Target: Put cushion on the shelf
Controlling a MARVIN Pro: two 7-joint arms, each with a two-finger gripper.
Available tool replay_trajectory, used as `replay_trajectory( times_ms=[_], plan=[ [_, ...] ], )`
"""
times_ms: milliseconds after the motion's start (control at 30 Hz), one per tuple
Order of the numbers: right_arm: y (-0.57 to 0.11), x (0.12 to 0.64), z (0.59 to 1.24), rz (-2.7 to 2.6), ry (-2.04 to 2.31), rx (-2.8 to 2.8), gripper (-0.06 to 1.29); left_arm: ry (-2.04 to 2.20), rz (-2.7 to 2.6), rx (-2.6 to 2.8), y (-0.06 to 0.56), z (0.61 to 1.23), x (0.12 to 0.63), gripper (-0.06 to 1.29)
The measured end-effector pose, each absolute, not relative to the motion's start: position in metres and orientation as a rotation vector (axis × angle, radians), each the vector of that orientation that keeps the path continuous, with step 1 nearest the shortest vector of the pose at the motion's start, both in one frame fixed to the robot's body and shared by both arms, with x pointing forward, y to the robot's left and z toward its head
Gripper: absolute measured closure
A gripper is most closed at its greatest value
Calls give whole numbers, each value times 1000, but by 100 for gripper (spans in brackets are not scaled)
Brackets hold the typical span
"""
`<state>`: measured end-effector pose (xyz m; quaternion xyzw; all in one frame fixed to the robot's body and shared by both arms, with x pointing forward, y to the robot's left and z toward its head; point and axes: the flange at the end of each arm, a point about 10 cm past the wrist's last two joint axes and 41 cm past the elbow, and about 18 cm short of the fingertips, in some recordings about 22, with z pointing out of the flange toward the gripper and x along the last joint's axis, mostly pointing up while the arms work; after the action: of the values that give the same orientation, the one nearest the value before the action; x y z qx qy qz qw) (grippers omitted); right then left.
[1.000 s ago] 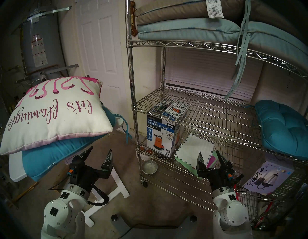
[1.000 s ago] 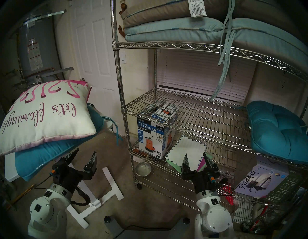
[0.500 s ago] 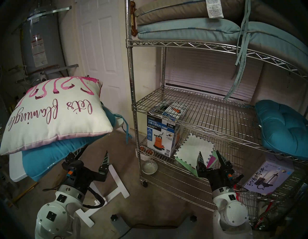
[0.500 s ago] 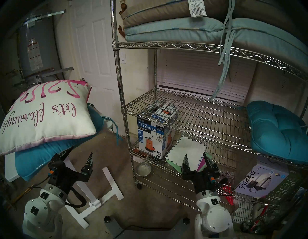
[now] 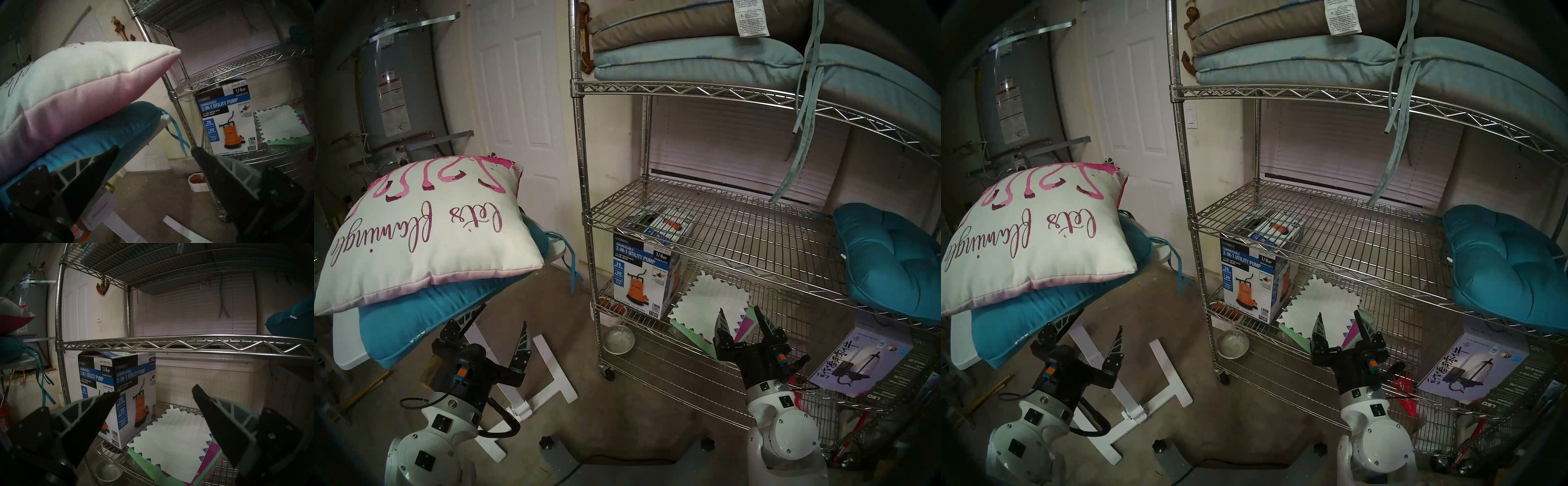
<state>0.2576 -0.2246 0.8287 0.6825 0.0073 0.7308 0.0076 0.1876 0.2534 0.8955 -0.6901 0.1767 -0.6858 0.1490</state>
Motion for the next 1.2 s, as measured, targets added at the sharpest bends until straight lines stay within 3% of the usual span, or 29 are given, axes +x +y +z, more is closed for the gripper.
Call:
replay_trajectory(
  times_ms=[1200],
  plan=[
    [-225,257,825,2277,21,2144,-1,382,-1852,-1608,320,919,138,-3]
  ],
)
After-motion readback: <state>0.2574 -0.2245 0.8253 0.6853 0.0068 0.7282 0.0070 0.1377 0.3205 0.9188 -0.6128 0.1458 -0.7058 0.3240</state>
